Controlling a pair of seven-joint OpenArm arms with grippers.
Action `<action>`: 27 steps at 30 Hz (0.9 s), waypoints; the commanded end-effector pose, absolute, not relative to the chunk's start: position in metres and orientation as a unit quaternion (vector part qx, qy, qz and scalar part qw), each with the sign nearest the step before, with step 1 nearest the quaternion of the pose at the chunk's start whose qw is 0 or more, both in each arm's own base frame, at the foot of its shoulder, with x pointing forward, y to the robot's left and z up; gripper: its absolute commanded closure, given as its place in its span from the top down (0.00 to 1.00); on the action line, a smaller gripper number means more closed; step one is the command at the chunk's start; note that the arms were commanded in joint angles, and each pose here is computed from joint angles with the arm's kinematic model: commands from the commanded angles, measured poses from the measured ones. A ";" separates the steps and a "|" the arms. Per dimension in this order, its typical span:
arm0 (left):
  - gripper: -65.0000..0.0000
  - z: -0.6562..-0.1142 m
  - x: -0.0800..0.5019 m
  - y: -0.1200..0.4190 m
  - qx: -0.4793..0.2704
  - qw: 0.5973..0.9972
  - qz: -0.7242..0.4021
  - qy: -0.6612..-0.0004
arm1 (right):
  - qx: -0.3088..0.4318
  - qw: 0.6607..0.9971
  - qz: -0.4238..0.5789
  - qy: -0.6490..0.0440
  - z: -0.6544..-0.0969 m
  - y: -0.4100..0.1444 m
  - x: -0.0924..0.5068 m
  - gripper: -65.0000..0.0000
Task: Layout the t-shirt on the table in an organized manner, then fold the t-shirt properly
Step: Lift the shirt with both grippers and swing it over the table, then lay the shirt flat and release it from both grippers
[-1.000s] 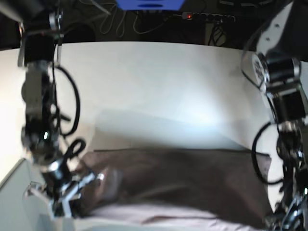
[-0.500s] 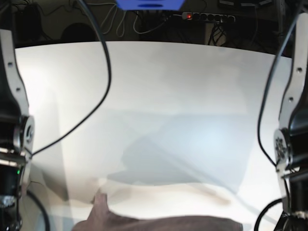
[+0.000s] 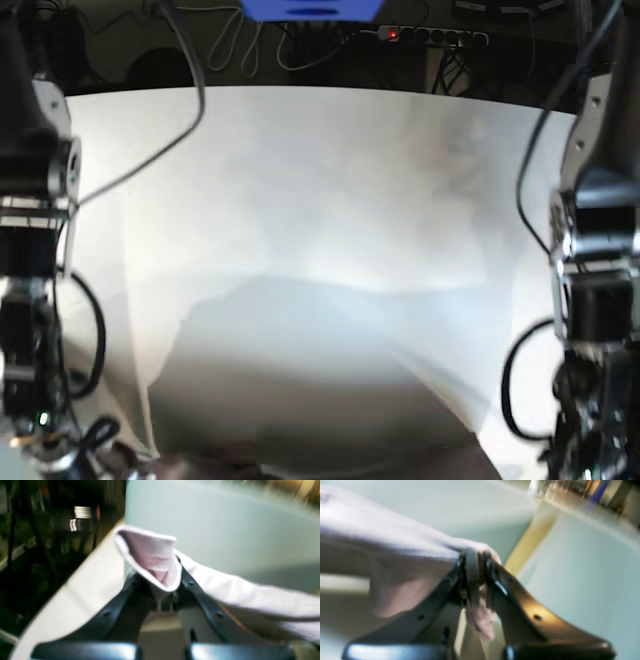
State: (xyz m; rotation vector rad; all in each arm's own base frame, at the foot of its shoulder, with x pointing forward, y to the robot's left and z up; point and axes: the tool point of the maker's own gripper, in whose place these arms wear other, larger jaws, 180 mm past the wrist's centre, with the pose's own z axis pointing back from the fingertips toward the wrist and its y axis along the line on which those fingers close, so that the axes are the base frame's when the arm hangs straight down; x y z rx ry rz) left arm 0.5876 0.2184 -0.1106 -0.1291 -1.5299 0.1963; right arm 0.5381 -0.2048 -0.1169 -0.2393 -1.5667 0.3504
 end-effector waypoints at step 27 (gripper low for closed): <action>0.00 -0.346 0.353 0.301 0.003 0.822 0.213 -0.528 | 0.003 0.796 0.243 -0.555 -0.312 -0.141 0.278 0.00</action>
